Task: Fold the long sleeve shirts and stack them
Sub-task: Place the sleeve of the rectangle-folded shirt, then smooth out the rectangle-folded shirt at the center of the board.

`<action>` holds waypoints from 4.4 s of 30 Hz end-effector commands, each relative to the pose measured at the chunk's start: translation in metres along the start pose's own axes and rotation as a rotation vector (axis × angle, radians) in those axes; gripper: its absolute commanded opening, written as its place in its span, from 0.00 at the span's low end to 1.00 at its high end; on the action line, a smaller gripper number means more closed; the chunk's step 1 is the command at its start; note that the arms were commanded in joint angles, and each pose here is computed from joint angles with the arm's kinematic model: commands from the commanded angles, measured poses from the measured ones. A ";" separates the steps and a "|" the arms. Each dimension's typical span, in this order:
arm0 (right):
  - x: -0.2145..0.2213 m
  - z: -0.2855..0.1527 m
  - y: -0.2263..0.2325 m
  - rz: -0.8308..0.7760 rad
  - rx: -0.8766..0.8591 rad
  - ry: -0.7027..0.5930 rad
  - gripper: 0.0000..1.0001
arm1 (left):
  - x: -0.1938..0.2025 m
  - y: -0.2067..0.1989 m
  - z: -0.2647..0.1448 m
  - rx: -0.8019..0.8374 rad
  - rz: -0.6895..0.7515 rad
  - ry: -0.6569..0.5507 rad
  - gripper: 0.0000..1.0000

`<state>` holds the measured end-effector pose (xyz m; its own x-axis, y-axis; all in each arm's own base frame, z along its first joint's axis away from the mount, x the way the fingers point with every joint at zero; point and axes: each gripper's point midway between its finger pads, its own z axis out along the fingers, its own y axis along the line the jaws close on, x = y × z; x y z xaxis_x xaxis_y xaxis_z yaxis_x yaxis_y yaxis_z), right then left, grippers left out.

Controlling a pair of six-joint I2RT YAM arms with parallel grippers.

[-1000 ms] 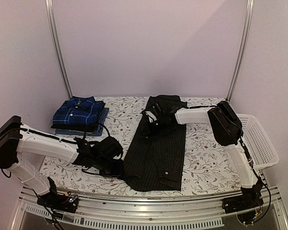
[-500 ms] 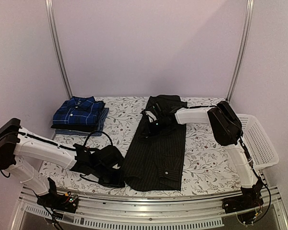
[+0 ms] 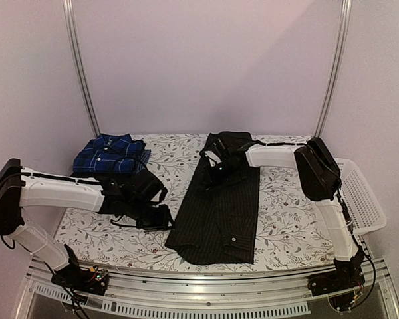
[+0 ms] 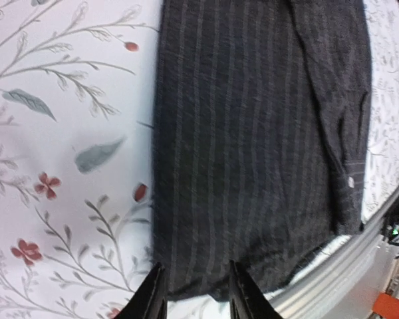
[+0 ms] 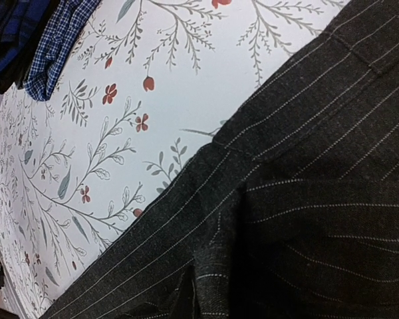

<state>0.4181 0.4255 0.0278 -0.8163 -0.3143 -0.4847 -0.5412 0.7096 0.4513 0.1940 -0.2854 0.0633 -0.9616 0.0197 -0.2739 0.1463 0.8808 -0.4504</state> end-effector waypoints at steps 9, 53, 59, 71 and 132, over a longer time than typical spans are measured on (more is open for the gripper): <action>-0.058 -0.134 0.038 -0.100 0.106 -0.166 0.00 | -0.010 0.008 0.048 0.066 0.074 0.096 0.35; 0.049 -0.181 0.078 -0.036 0.090 -0.177 0.59 | -0.030 -0.039 0.002 0.214 0.086 0.043 0.52; 0.009 -0.190 0.024 0.061 0.108 -0.283 0.57 | -0.067 -0.032 0.007 0.172 0.103 -0.022 0.51; -0.032 -0.130 -0.002 0.069 0.127 -0.288 0.50 | -0.229 -0.037 0.029 0.084 0.182 -0.221 0.42; 0.010 -0.133 -0.099 0.370 0.266 -0.355 0.00 | -0.311 -0.045 0.113 0.247 0.143 -0.240 0.00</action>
<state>0.4315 0.2698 0.0719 -0.8080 0.1112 -0.5786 -0.1511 0.9100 0.3860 0.5020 -0.3828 0.0754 -0.8498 0.0105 -0.5270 0.3535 0.7530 -0.5550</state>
